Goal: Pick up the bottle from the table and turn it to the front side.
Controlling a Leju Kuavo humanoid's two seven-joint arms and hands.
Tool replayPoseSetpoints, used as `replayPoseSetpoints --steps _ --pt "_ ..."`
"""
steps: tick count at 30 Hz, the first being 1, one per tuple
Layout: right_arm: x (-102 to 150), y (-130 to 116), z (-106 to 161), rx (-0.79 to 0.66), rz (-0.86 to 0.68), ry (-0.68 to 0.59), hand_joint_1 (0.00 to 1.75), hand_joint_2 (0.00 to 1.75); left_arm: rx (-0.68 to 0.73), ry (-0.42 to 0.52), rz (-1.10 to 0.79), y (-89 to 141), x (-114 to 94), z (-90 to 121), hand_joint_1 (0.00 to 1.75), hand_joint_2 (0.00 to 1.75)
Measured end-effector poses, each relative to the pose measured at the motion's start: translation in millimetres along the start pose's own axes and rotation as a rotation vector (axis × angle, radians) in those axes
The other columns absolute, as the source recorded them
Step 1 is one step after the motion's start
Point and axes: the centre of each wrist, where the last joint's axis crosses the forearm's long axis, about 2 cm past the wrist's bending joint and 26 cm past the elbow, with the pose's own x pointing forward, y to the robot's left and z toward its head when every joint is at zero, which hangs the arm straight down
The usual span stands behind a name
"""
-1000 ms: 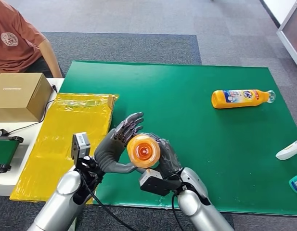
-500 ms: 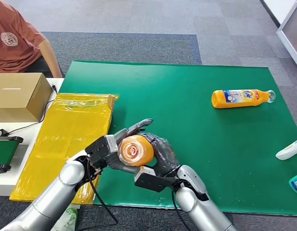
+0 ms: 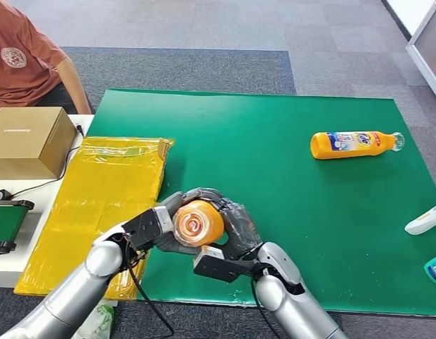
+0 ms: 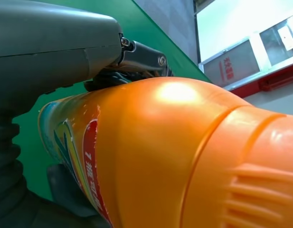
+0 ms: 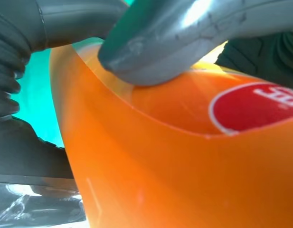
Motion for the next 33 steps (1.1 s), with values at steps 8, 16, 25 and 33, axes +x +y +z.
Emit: replayPoseSetpoints --steps 8,16,25,33 --pt "0.0 2.6 1.7 0.014 -0.002 0.011 1.03 1.75 0.043 -0.024 0.023 -6.1 0.6 5.0 1.75 1.75" --pt "-9.1 6.1 4.0 0.118 -0.071 0.093 0.00 1.75 0.114 -0.043 0.047 -15.9 2.4 14.2 1.46 1.75" --pt "-29.0 10.7 20.7 0.125 -0.155 0.235 0.00 1.75 0.271 -0.156 -0.034 -15.9 22.8 15.0 0.45 1.75" --pt "-38.0 8.5 34.1 0.094 -0.194 0.301 0.00 1.75 0.423 -0.184 -0.143 -15.6 33.9 28.0 0.75 1.75"
